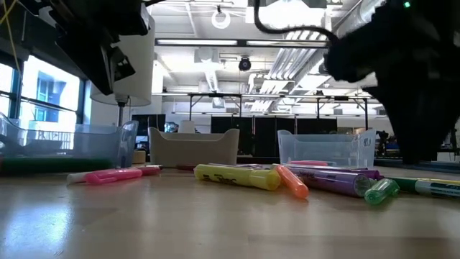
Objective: Pick & Place Markers
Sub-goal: Put the yellow pen into the transparent bin
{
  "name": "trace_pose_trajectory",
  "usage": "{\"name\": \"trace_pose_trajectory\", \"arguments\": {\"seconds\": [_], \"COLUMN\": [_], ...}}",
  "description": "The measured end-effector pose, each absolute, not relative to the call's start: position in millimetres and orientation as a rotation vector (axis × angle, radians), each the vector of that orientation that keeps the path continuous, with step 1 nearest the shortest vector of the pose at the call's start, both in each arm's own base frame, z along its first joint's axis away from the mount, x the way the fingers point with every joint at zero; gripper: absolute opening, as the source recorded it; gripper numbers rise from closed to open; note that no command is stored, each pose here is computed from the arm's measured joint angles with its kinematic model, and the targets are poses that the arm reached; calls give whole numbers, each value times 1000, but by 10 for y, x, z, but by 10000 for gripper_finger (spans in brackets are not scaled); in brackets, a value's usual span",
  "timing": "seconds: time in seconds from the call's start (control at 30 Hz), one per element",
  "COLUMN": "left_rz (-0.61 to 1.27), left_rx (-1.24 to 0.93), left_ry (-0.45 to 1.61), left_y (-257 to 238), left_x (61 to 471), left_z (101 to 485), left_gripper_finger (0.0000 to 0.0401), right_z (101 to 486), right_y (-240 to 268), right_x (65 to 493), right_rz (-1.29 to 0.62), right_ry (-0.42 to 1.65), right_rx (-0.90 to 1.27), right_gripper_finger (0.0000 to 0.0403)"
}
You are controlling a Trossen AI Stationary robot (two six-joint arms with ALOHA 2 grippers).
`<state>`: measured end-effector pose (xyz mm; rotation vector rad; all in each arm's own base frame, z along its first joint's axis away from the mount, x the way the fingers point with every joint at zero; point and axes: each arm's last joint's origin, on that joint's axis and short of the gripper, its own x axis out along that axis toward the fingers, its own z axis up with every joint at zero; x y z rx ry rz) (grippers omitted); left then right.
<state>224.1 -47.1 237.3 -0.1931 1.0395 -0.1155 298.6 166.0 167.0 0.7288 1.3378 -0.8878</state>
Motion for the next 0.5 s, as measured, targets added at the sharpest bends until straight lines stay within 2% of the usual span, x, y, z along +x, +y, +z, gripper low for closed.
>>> {"name": "trace_pose_trajectory", "arguments": {"seconds": [0.37,0.5], "left_rz": [-127,-134], "left_rx": [-225,-229], "left_ry": [1046,1047], "left_y": [-478,-480], "left_x": [2240,2239], "left_z": [2374,2375], "left_gripper_finger": [0,0], "right_z": [1344,1304], "right_y": [1600,1584], "right_x": [2845,2822], "right_rz": [-905,-908], "right_ry": [1361,1357], "right_rx": [811,801], "right_gripper_finger": [111,77]}}
